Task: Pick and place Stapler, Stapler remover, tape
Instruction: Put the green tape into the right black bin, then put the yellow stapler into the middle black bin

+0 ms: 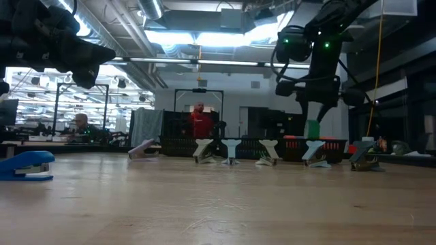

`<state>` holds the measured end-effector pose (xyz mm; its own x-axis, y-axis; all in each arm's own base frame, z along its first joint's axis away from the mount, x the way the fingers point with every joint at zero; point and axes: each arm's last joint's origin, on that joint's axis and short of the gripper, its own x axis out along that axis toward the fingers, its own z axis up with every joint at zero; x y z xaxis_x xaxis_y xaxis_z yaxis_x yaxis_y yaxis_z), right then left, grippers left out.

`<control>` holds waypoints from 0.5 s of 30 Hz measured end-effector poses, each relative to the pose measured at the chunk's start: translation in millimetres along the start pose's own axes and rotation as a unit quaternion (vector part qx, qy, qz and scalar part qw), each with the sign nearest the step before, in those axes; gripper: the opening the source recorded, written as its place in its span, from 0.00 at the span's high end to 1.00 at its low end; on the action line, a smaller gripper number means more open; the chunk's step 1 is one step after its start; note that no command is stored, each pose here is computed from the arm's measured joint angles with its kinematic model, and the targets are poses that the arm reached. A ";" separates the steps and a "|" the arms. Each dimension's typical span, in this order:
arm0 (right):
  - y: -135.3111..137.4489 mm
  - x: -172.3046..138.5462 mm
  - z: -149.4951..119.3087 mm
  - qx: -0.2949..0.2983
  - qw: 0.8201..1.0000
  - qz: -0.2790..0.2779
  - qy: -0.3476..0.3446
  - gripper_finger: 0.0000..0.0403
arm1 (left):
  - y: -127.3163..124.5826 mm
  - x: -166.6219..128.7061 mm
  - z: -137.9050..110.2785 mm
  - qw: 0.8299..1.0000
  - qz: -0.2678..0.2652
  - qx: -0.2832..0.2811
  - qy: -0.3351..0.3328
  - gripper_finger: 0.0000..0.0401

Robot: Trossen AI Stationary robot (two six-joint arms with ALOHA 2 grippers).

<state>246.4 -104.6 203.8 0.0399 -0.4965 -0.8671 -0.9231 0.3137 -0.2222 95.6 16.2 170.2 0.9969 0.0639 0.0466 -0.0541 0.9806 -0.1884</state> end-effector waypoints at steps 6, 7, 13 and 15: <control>-0.7 -0.2 0.6 -0.009 1.000 -0.003 -0.008 0.97 | 0.0 0.0 0.0 1.000 0.000 0.000 0.000 0.97; -0.7 -0.1 0.6 -0.010 1.000 -0.004 -0.008 0.98 | 0.0 0.0 0.1 1.000 0.000 0.000 0.000 0.97; -0.9 -0.3 -0.9 0.000 1.000 -0.004 0.014 0.93 | 0.0 0.0 0.0 1.000 0.000 0.000 0.000 0.97; -1.1 -1.9 -2.3 0.004 1.000 -0.009 0.027 0.91 | 0.0 0.0 0.1 1.000 0.000 0.000 0.000 0.98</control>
<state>246.5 -106.0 206.7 0.0365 -0.5446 -0.8379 -0.9195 0.3101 -0.2417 95.6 16.2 170.2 0.9968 0.0642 0.0467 -0.0543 0.9806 -0.1885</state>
